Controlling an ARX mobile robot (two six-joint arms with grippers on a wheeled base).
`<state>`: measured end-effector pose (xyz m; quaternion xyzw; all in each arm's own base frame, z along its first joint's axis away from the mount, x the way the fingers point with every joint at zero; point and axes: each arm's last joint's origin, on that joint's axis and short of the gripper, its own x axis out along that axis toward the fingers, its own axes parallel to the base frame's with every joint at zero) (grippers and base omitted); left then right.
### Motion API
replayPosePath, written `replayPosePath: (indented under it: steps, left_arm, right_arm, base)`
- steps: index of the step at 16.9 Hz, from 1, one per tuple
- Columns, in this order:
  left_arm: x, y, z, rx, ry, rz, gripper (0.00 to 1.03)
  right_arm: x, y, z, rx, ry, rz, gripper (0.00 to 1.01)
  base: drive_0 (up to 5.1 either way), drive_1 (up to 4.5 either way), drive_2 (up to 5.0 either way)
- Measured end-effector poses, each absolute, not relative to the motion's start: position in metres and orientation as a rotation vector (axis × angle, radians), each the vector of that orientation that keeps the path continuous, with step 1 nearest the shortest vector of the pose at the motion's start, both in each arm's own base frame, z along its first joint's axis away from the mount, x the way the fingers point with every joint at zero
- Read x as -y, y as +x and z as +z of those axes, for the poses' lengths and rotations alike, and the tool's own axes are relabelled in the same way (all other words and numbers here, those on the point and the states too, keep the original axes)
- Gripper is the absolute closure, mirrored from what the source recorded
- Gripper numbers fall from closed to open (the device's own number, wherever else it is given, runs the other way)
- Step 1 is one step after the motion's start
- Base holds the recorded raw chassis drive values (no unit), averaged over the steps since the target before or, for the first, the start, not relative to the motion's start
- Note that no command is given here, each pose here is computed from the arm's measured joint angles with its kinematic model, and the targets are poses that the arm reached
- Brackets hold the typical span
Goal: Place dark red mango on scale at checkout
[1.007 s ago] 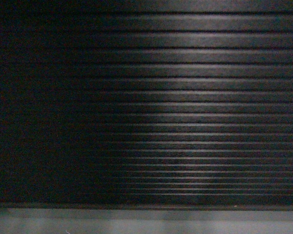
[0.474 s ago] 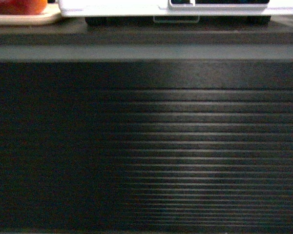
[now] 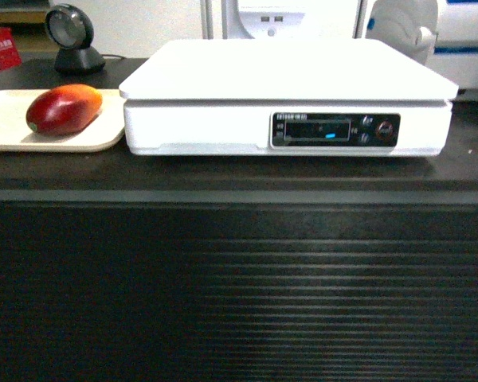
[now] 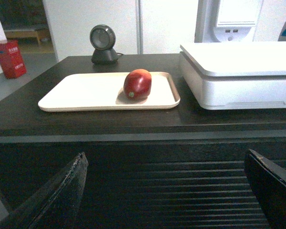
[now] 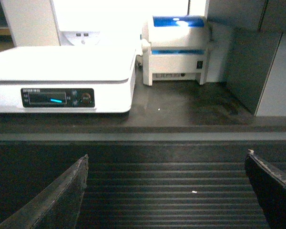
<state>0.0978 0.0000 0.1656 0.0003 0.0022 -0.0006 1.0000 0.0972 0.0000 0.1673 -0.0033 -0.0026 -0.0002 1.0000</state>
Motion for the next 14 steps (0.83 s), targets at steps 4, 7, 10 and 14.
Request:
replayPosePath:
  steps: [4,7,10,14]
  left_arm:
    - [0.0000,0.0978,0.1659,-0.001,0.000,0.001,0.05]
    - [0.0001,0.0977,0.1670,0.007,0.001,0.000,0.05]
    - [0.0000,0.0977,0.1658,-0.003,0.001,0.000,0.05]
    - [0.0001,0.0977,0.1657,-0.004,0.001,0.000,0.05]
  right_arm:
    - [0.0000,0.0972,0.1676,0.008,-0.007,0.000,0.03]
    - [0.0000,0.0972,0.1679,0.012,-0.007,0.000,0.03]
    - [0.0000,0.0972,0.1672,0.004,-0.007,0.000,0.03]
    - [0.0000,0.0972,0.1673,0.005,-0.008,0.000,0.03]
  base:
    - [0.0,0.00,0.0]
    - [0.0,0.00,0.0]
    - [0.0,0.00,0.0]
    - [0.0,0.00,0.0]
